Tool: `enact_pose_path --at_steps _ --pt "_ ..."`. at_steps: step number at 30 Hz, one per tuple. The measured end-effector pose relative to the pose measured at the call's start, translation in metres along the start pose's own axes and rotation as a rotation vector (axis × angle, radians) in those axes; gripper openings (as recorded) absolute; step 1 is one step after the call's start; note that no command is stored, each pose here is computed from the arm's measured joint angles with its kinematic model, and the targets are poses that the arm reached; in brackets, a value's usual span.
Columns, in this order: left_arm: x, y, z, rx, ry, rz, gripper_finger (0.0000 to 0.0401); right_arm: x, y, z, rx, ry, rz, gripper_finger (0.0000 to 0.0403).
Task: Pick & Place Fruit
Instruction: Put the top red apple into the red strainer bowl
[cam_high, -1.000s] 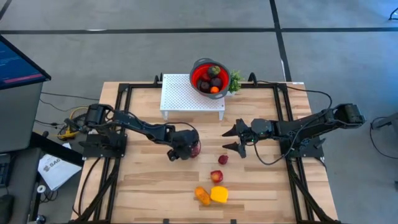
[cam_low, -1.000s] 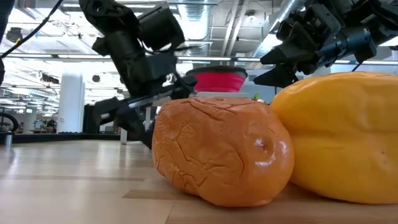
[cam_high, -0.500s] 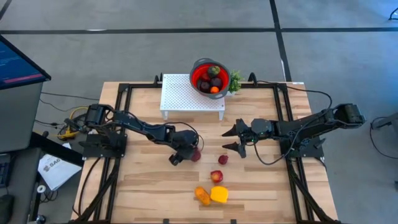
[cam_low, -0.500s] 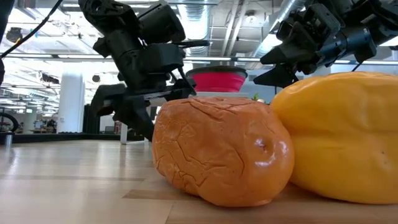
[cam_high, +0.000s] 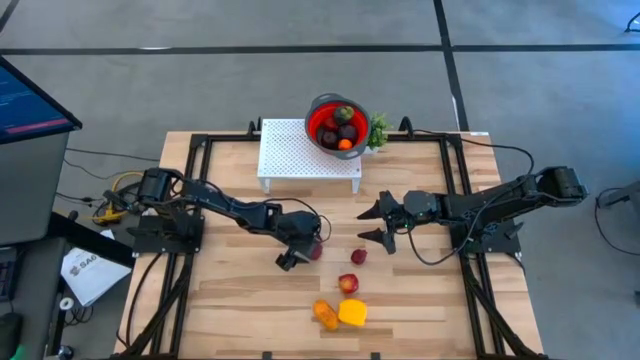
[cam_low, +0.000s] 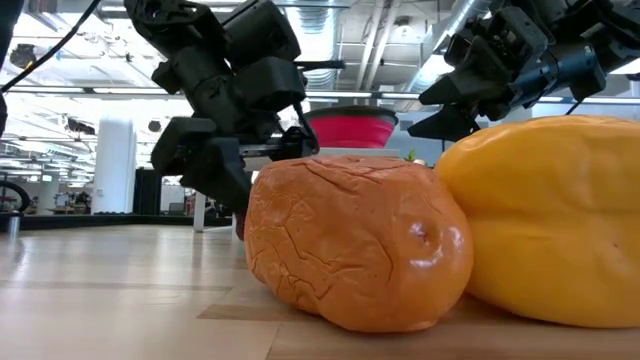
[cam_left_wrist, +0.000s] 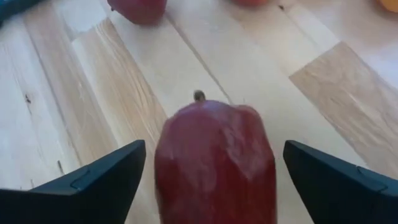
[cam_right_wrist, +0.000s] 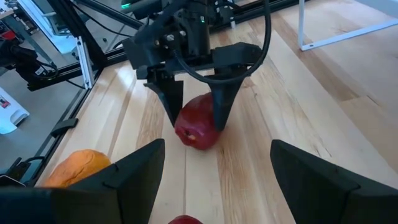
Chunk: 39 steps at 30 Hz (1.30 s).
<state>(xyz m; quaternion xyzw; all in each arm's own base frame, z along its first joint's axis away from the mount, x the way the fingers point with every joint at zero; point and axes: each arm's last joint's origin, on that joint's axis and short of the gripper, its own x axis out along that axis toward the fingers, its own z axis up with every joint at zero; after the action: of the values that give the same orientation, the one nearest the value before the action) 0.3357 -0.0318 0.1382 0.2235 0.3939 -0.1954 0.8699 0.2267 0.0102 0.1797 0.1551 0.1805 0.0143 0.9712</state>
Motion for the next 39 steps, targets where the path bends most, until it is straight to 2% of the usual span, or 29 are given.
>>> enact_pose_path --at_steps 7,11,18,21,26,30,33,36,39 --pt "0.01 -0.001 -0.004 -0.057 0.012 0.004 0.036 0.0 0.0 0.0 0.0 0.001 0.0 0.0285" --pt "0.01 -0.001 -0.003 -0.096 0.006 0.005 0.0328 0.0 0.0 0.0 0.0 0.001 0.0 0.0286" --pt "0.01 0.001 0.001 -0.179 -0.034 0.025 0.0246 0.0 -0.001 0.0 0.001 0.003 -0.004 0.0286" --pt "0.001 0.008 0.012 -0.269 -0.124 0.102 0.0246 0.0 -0.001 0.0 0.001 0.006 -0.007 0.0286" --pt "-0.041 0.044 0.038 -0.364 -0.326 0.406 0.0249 0.006 -0.004 -0.006 -0.006 0.025 -0.044 0.0286" --pt "-0.089 0.092 0.06 -0.404 -0.58 0.597 0.0272 0.016 -0.007 -0.013 -0.006 0.033 -0.06 0.0286" --pt "-0.117 0.129 0.064 -0.424 -0.661 0.716 0.0266 0.022 -0.007 -0.012 -0.011 -0.004 -0.046 0.0286" --pt "-0.137 0.164 0.056 -0.453 -0.69 0.821 0.0254 0.025 -0.006 -0.011 -0.011 -0.03 -0.028 0.0286" --pt "-0.153 0.192 0.038 -0.496 -0.685 0.932 0.0257 0.025 -0.005 -0.011 -0.011 -0.032 -0.012 0.0286"
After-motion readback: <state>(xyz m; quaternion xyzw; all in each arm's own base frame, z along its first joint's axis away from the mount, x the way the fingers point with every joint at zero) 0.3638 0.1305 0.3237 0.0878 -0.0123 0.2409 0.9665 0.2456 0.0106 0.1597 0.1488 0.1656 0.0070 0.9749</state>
